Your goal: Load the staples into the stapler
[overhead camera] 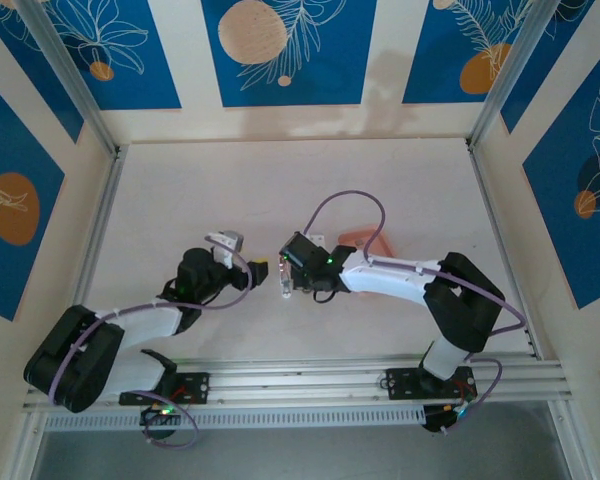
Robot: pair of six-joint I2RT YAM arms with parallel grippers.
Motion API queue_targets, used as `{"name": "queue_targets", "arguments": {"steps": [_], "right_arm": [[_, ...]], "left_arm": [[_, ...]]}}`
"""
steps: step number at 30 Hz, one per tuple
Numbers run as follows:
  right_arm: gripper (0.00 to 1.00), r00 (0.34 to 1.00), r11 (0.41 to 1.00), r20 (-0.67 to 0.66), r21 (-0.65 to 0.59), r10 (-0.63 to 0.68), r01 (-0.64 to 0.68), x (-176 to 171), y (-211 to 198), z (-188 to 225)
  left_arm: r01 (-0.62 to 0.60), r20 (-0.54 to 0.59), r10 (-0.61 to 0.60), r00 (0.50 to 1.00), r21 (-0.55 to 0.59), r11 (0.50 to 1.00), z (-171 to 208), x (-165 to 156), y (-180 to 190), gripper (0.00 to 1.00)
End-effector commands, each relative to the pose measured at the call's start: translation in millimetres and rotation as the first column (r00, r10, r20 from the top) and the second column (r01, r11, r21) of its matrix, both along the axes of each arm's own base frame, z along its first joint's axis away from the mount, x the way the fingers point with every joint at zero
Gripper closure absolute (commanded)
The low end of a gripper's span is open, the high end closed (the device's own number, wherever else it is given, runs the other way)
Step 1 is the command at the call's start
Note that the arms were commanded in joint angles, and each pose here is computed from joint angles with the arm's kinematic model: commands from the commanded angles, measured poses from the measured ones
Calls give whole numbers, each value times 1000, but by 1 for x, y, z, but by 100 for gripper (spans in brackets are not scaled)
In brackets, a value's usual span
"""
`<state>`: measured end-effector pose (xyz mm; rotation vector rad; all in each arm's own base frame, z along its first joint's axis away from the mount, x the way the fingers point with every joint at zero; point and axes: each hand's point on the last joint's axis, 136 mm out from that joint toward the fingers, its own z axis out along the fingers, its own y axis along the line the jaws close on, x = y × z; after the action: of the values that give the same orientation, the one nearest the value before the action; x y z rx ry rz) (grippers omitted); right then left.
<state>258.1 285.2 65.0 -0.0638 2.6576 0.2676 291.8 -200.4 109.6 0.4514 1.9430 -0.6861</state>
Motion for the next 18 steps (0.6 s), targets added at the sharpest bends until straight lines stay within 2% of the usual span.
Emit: {"name": "queue_targets", "arguments": {"steps": [1, 18], "right_arm": [[85, 1000, 999, 1, -42, -28, 28, 1, -1, -3], [85, 999, 998, 15, -55, -40, 41, 10, -5, -6]], "left_arm": [[85, -55, -82, 995, 65, 994, -14, -11, -3, 11], [26, -32, -24, 999, 86, 996, -16, -6, 6, 11]]}}
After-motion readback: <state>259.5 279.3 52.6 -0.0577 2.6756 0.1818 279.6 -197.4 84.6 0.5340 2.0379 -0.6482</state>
